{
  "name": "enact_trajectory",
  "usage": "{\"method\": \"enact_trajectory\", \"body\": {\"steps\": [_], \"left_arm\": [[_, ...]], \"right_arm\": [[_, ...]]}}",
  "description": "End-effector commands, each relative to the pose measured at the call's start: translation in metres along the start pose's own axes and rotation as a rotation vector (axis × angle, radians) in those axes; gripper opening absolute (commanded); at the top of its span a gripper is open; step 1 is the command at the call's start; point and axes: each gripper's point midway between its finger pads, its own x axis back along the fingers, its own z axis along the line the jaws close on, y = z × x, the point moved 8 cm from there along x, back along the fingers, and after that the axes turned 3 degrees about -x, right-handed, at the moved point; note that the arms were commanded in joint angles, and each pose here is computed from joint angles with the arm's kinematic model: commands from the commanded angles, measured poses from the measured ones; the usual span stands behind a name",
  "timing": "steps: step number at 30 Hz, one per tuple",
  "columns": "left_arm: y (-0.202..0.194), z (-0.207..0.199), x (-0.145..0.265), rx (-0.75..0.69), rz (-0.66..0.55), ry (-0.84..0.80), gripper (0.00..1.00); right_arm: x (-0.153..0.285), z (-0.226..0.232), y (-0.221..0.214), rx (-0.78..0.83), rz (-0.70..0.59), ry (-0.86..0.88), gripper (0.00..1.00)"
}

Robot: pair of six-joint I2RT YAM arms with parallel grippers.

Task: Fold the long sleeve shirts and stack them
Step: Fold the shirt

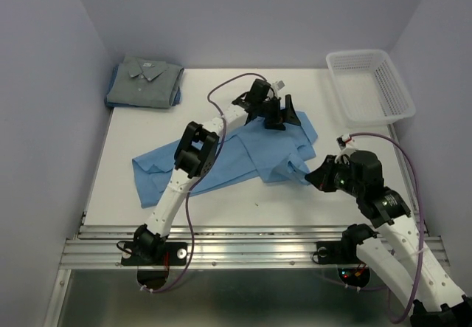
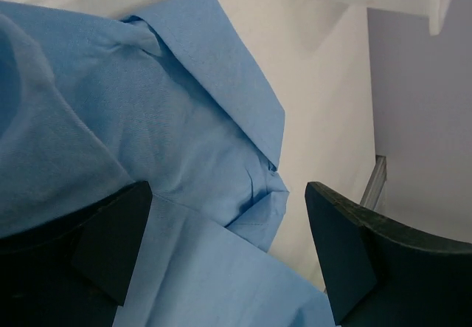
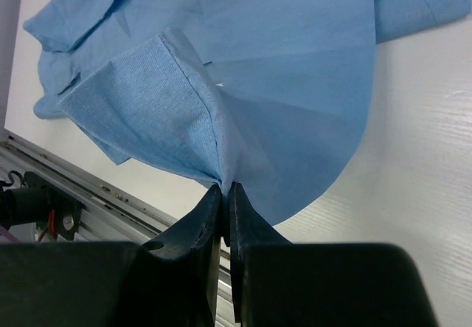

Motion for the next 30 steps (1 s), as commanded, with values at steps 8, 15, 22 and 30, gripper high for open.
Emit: {"method": "enact_trajectory", "body": {"steps": [8,15,22,30], "left_arm": [[0.006,-0.031,-0.014,-0.067,-0.019,-0.234,0.99],[0.02,-0.052,-0.024,-0.069,-0.05,-0.319,0.99],[0.054,-0.14,0.055,-0.225,-0.175,-0.394,0.99],[0.088,-0.148,0.232,-0.252,-0.418,-0.033,0.99]], "right_arm": [[0.035,0.022,0.044,0.121,-0.191,-0.033,0.01],[0.042,0.027,0.058,0.12,-0.308,-0.037,0.01],[0.043,0.046,0.099,0.343,-0.428,0.018,0.01],[0.007,0.086,0.161,0.895,-0.443,0.254,0.01]]}}
